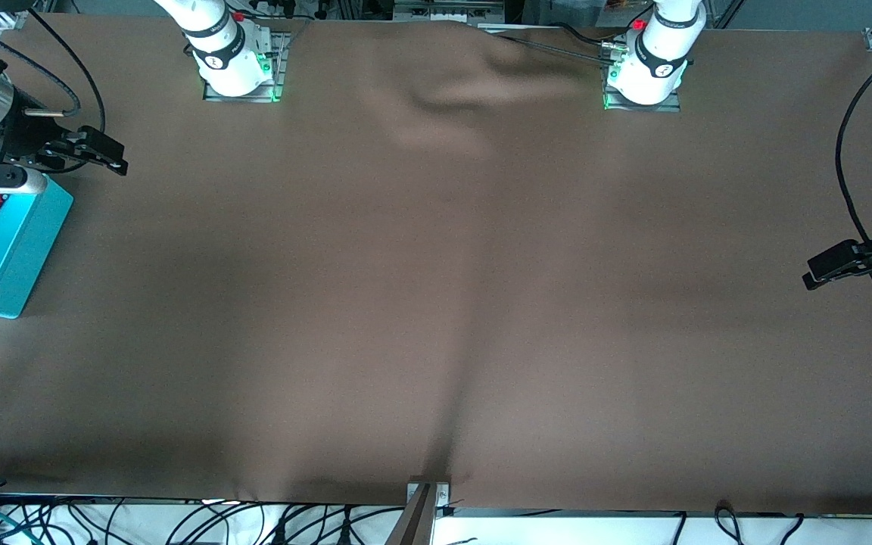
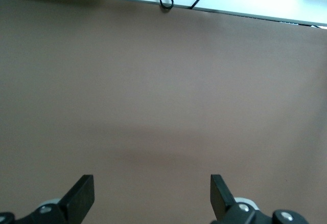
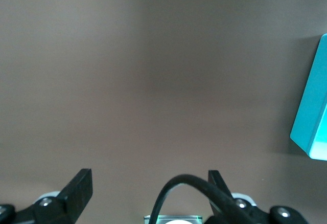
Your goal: Wind red beetle toy and store in blue box
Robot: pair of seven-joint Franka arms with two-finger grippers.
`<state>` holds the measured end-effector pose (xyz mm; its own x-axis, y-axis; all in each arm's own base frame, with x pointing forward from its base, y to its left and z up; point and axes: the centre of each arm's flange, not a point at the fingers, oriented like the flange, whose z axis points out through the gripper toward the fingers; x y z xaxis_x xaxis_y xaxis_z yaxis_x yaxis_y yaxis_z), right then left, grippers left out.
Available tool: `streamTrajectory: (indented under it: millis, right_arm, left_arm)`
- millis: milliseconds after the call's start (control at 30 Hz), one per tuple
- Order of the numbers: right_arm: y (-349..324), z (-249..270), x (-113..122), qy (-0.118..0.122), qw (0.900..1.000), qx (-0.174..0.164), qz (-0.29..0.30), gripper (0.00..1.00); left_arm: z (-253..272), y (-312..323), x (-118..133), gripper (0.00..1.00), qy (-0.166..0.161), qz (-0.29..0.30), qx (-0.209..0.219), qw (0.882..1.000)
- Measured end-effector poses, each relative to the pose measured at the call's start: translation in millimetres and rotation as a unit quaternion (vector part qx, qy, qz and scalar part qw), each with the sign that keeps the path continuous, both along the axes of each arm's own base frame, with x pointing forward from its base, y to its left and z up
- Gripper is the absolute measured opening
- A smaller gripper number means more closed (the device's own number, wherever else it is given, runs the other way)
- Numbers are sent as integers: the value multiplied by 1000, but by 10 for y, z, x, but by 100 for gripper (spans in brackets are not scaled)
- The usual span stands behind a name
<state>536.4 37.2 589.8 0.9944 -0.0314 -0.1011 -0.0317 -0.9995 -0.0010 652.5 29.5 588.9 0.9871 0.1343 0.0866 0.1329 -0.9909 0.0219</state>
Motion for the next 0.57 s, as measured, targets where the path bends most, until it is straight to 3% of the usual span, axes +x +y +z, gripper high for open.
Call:
streamTrajectory:
  millis: [567]
  right_arm:
    - [-203,-24,-30,16,1000,-6,11,100]
  left_arm:
    - [0,0,0,100,0,0,0,1000]
